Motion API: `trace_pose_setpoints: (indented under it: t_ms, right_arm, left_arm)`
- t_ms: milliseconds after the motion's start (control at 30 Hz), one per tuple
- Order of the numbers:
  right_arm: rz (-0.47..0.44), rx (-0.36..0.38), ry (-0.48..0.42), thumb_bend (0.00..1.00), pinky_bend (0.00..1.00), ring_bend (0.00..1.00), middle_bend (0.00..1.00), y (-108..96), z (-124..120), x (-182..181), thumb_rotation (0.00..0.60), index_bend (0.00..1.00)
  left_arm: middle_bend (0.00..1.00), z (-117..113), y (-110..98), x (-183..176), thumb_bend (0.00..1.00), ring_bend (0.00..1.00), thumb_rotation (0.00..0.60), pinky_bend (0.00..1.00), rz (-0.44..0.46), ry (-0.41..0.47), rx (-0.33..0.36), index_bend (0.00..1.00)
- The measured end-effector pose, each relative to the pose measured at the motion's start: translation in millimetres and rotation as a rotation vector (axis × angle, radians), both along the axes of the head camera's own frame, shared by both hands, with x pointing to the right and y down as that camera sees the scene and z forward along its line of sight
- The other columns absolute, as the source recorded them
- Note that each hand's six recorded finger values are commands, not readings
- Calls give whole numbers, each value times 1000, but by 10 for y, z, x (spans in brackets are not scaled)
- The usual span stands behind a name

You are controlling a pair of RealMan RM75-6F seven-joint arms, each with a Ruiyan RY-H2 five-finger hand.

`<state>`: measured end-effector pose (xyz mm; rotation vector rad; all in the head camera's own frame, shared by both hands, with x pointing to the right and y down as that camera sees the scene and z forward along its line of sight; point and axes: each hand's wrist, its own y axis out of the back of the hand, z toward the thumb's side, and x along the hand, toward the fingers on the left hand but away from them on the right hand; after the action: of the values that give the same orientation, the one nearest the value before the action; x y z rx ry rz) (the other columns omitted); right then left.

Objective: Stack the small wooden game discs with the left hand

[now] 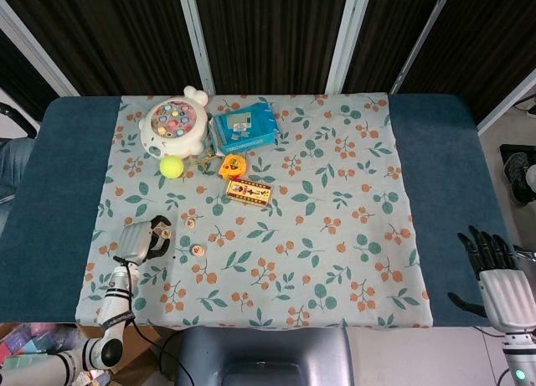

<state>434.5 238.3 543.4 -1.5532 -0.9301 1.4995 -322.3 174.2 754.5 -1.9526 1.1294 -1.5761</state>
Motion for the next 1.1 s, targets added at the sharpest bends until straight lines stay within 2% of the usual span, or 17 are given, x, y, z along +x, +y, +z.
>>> trace_pose_setpoints:
  t_ms: [367, 1100]
  right_arm:
    - [0, -1, 1, 195, 0, 0, 0, 4, -4, 6, 600, 0]
    - [0, -4, 4, 195, 0, 0, 0, 2, 4, 7, 600, 0]
  left_arm:
    - [1000, 96, 30, -31, 408, 1000, 600, 1000, -1, -22, -15, 376]
    - [1000, 154, 31, -36, 407, 1000, 600, 1000, -6, -28, -22, 464]
